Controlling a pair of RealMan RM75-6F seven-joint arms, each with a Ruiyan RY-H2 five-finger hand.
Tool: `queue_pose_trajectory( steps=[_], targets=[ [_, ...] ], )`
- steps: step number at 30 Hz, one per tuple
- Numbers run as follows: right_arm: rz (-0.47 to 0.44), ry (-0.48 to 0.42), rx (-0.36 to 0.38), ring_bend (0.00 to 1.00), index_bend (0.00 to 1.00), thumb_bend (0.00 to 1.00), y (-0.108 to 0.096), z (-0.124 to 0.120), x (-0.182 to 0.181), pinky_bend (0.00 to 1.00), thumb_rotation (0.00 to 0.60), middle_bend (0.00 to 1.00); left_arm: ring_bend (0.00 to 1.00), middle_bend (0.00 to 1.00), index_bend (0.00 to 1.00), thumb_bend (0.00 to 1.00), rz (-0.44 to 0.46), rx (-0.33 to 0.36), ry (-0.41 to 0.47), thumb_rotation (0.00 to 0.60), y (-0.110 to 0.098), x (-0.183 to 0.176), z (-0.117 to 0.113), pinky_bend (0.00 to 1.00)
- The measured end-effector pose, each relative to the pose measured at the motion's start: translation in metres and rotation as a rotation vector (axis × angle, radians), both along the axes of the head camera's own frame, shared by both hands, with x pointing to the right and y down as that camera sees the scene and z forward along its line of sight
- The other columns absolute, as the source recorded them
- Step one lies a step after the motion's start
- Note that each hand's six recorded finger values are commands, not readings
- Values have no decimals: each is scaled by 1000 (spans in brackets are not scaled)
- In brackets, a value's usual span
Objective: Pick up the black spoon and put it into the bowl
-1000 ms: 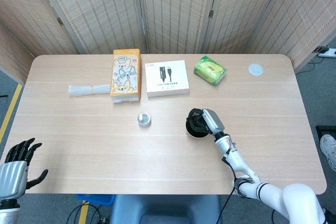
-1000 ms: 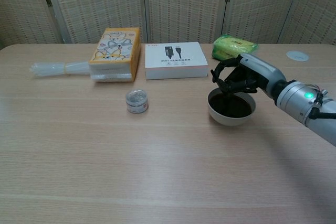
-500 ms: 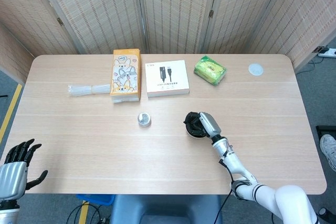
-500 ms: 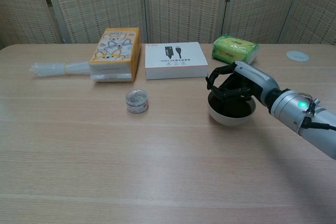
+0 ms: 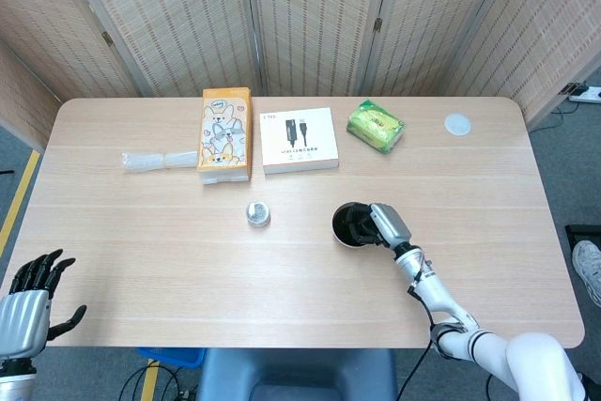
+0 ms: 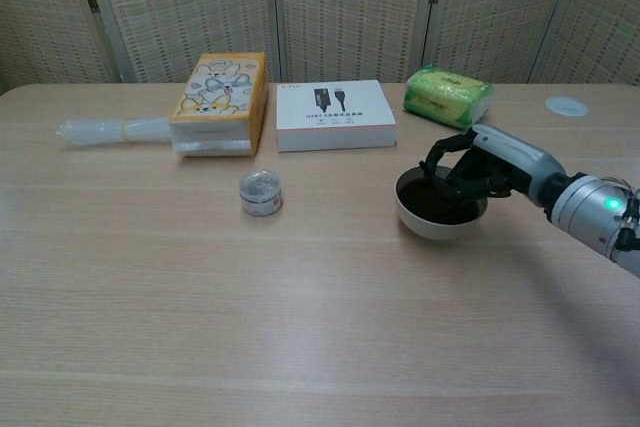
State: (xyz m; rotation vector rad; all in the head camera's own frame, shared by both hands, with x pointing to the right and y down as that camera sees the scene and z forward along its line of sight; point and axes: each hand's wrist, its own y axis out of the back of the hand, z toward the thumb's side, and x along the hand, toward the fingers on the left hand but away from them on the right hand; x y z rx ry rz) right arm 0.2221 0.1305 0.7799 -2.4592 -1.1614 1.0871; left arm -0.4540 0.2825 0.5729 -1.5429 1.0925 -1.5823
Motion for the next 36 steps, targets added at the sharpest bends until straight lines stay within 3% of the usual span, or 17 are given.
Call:
queue_pose_trajectory(
  steps=[9, 19, 29, 36],
  targets=[
    [24, -16, 10, 1000, 654, 534, -16, 5, -17, 1000, 600, 1000, 131, 134, 220, 267, -6, 6, -7, 600, -2, -2, -2, 149],
    [-24, -62, 2, 1000, 653, 533, -3, 3, -36, 1000, 600, 1000, 131, 134, 220, 267, -6, 8, -8, 600, -2, -2, -2, 150],
    [-84, -29, -1, 1000, 654, 534, 13, -3, -15, 1000, 600, 1000, 131, 134, 220, 267, -2, 10, -2, 600, -2, -1, -2, 150],
    [-68, 26, 12, 1000, 654, 536, 5, -1, -1, 1000, 600, 1000, 131, 134, 220, 267, 1, 10, 2, 600, -2, 0, -1, 150]
  ],
)
